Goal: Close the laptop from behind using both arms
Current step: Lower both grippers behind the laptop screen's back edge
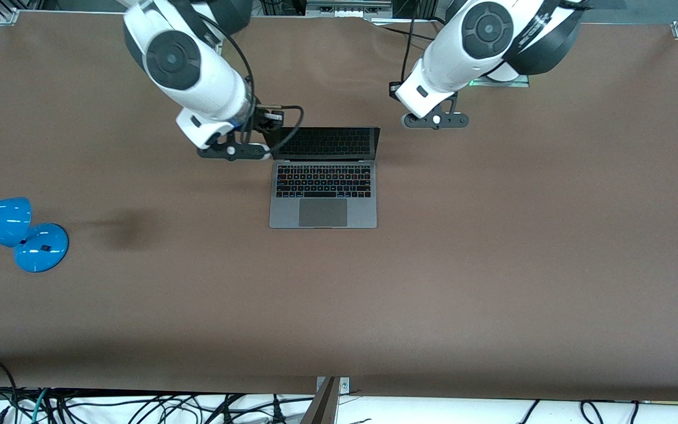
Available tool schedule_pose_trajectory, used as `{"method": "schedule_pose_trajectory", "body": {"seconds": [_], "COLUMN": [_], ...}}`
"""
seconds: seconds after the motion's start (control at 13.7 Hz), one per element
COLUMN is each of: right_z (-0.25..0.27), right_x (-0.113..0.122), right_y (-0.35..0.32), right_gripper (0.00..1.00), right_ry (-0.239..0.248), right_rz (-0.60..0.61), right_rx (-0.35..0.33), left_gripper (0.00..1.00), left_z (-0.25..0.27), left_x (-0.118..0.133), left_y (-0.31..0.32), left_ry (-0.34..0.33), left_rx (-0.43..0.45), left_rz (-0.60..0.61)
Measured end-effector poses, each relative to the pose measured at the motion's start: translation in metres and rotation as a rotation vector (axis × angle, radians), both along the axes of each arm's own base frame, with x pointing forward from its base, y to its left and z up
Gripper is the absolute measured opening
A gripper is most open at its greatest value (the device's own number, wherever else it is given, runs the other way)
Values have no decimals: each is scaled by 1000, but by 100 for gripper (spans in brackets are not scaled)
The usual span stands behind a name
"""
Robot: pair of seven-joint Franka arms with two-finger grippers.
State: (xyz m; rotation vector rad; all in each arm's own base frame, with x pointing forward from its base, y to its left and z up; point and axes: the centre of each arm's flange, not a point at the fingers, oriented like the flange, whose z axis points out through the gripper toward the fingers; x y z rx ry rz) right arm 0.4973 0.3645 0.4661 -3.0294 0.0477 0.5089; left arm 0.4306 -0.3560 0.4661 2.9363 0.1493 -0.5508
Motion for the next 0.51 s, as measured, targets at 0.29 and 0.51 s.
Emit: {"method": "schedule_pose_trajectory", "body": {"seconds": [0.29,0.51], "right_z": [-37,-49], "right_x": [-15,-30], "right_y": [13,6], "right_gripper": [16,19], "right_ry": [79,177], "right_rz": [40,70], "right_rx": [-35,-99], "left_gripper": [1,1], "left_z": [-31,-52], "left_x": [-4,-4], "left_y": [-15,-18], "left_ry": [17,40], "left_rx": [-12,-19], "left_rz": [13,15]}}
